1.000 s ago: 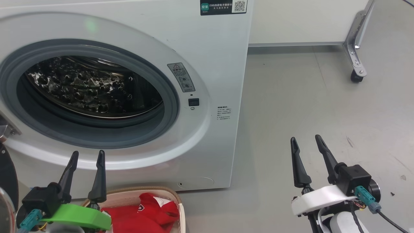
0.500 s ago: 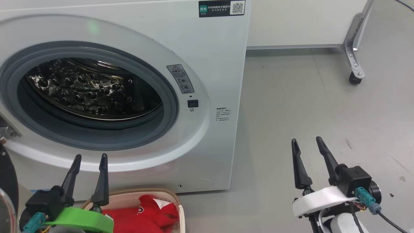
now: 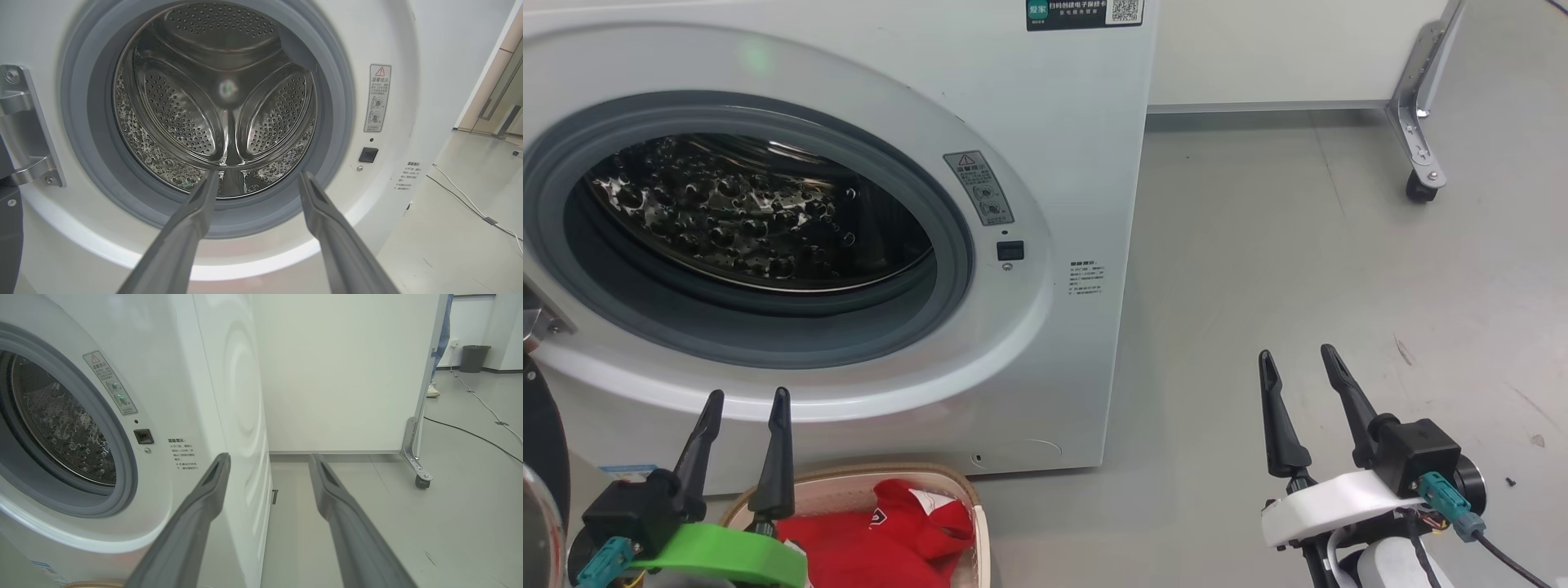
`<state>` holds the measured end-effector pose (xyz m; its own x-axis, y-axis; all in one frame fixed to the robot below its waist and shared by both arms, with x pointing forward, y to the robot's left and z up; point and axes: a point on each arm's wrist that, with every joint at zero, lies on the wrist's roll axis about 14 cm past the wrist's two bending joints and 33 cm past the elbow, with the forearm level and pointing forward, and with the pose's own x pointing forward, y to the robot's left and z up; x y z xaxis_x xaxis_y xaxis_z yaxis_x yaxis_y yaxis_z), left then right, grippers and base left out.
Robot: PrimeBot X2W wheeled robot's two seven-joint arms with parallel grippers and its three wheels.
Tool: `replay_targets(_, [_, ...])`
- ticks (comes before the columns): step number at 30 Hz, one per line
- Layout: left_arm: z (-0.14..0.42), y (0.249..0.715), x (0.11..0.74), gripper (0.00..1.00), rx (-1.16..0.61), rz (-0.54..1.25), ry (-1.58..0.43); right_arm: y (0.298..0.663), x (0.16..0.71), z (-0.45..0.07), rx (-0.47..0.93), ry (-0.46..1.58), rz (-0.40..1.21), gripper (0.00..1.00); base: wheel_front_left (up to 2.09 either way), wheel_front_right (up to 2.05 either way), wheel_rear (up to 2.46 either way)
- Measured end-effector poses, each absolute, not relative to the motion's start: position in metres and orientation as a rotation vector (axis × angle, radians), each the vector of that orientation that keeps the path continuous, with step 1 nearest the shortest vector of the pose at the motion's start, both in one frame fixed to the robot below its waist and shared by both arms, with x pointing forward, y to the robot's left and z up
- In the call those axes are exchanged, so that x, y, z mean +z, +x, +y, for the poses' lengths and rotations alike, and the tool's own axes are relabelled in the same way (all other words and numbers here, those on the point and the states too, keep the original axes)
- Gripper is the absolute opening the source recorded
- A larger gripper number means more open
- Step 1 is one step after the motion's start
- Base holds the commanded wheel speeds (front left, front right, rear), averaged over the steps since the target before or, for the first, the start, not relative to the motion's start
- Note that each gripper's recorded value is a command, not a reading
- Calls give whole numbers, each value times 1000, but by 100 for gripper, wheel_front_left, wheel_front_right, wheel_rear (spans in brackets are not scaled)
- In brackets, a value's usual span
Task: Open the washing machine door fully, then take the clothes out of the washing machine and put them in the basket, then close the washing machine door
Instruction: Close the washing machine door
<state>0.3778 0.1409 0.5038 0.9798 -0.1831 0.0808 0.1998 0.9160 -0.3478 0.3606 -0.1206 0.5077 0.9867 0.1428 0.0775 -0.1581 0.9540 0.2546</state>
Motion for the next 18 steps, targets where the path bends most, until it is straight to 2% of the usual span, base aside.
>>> replay_targets(9, [143,379,501,100,-191,-41,-363,362,505,-120,154,264,-50,100,-85,85,0])
replay_targets(18, [144,378,500,100,-186,-37,-362,362,504,-118,158,265,-45,100,-125,125,0])
